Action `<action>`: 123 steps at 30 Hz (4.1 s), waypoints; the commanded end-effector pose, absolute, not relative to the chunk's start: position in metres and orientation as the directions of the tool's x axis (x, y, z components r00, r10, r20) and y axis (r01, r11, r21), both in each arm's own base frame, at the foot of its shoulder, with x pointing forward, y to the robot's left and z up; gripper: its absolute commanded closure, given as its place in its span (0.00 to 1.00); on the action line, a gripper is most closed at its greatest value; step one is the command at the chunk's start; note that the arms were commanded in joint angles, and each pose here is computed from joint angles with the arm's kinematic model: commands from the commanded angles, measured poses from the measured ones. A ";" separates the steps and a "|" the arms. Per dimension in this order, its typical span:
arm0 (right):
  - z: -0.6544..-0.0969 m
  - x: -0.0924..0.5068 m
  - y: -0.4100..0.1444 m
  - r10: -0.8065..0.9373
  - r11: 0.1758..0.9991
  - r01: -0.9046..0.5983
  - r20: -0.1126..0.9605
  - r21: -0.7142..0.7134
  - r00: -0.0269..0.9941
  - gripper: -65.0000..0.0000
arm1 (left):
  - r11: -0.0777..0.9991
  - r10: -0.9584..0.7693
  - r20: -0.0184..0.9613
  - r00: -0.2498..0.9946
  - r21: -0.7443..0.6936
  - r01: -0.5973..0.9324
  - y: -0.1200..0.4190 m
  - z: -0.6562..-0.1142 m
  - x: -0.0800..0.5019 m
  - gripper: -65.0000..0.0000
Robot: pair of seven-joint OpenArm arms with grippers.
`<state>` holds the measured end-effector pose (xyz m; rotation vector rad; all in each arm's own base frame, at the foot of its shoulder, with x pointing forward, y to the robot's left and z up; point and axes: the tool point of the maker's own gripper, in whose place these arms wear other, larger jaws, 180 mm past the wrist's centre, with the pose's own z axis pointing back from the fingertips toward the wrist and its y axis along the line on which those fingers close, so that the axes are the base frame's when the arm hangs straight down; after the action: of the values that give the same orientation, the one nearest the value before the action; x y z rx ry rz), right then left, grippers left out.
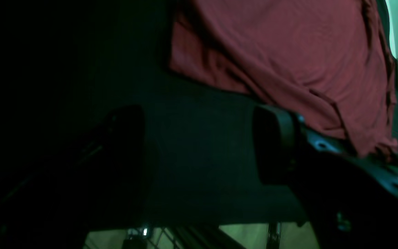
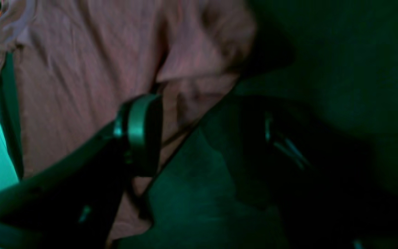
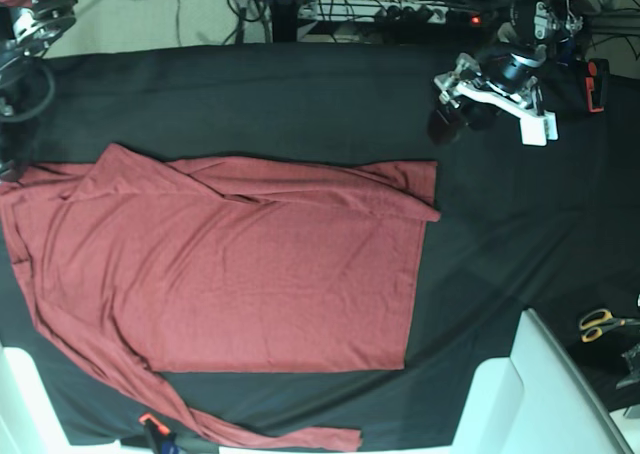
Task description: Fold the T-shirt properly
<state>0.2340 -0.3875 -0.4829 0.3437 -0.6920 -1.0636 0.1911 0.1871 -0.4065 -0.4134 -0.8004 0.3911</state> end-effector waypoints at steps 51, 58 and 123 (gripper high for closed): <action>-0.449 0.252 -0.426 -0.862 0.491 0.653 0.426 0.576 0.273 0.57 | 0.775 0.600 0.533 0.597 -0.573 -0.266 0.184 -0.446 0.228 0.29; -0.465 0.241 -0.415 -0.880 0.469 0.669 0.375 0.577 0.293 0.57 | 0.776 0.599 0.534 0.597 -0.572 -0.266 0.185 -0.446 0.228 0.29; -0.493 0.252 -0.411 -0.946 0.279 0.706 0.313 0.651 0.085 0.47 | 0.791 0.581 0.542 0.608 -0.550 -0.266 0.194 -0.446 0.223 0.29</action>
<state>0.2527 -0.4089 -0.4924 0.3891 -0.8156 -1.2781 0.2160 0.1913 -0.4560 -0.4359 -0.7349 0.5163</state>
